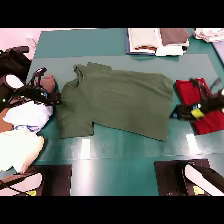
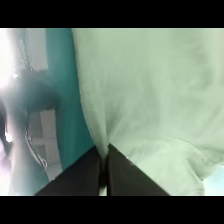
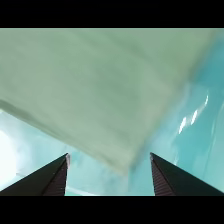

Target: Fold the shirts.

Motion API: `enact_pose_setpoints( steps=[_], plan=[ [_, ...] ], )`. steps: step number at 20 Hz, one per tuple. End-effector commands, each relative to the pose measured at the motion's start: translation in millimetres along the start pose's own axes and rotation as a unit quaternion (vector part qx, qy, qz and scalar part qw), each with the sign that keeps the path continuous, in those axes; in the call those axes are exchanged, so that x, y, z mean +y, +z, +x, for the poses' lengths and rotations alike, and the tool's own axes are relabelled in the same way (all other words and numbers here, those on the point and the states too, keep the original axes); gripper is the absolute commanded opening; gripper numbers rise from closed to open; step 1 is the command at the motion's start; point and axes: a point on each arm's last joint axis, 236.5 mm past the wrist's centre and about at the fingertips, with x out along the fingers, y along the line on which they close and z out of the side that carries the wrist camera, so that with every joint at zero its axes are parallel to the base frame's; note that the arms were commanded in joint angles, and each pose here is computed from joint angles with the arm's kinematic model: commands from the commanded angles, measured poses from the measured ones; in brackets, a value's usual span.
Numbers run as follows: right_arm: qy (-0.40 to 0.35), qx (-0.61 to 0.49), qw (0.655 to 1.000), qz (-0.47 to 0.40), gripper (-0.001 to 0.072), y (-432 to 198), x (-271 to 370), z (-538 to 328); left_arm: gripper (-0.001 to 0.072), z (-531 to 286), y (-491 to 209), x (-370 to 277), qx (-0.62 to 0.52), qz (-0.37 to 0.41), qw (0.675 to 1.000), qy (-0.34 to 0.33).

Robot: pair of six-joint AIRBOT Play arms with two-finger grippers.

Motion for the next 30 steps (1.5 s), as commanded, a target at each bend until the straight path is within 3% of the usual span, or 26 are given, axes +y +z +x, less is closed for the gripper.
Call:
enact_pose_setpoints(
  steps=[1,5,6,10,13,15,16,20,22,25,30],
  plan=[
    [0.014,0.052,0.993,0.105,0.0573,-62,-35,38,0.003,-11,2,-3,-0.011,0.011,1.0,0.002],
    [0.066,0.086,0.982,0.152,0.0557,-88,-23,72,0.003,-11,2,-5,-0.013,0.009,1.0,-0.001],
    [0.086,0.083,0.981,0.156,0.0482,-83,-14,76,0.0029,-11,2,-5,-0.012,0.009,1.0,-0.001],
    [0.092,0.08,0.987,0.105,0.0422,-61,11,94,0.003,-11,0,-5,-0.008,0.009,1.0,-0.002],
    [0.07,0.075,0.994,0.031,0.0224,-42,31,100,0.0029,-11,0,-5,-0.008,0.009,1.0,-0.001],
    [0.065,0.072,0.995,-0.012,0.0049,-31,48,98,0.0029,-11,1,-5,-0.009,0.01,1.0,-0.001],
    [0.066,0.069,0.995,-0.031,0.0016,-25,57,95,0.0029,-14,3,-6,-0.012,0.011,1.0,-0.002],
    [0.059,-0.04,0.99,-0.124,0.0017,26,96,21,0.0028,-99,48,-36,-0.141,0.045,0.989,0.001],
    [0.047,-0.156,0.973,-0.166,0.0017,59,118,-58,0.0029,-186,75,-69,-0.253,0.081,0.964,-0.001],
    [0.03,-0.367,0.907,-0.205,0.0017,78,151,-215,0.0029,-339,78,-125,-0.425,0.128,0.896,-0.012],
    [-0.051,-0.581,0.788,-0.195,0.0017,27,160,-400,0.0028,-530,7,-194,-0.615,0.193,0.764,-0.025]
  ],
)
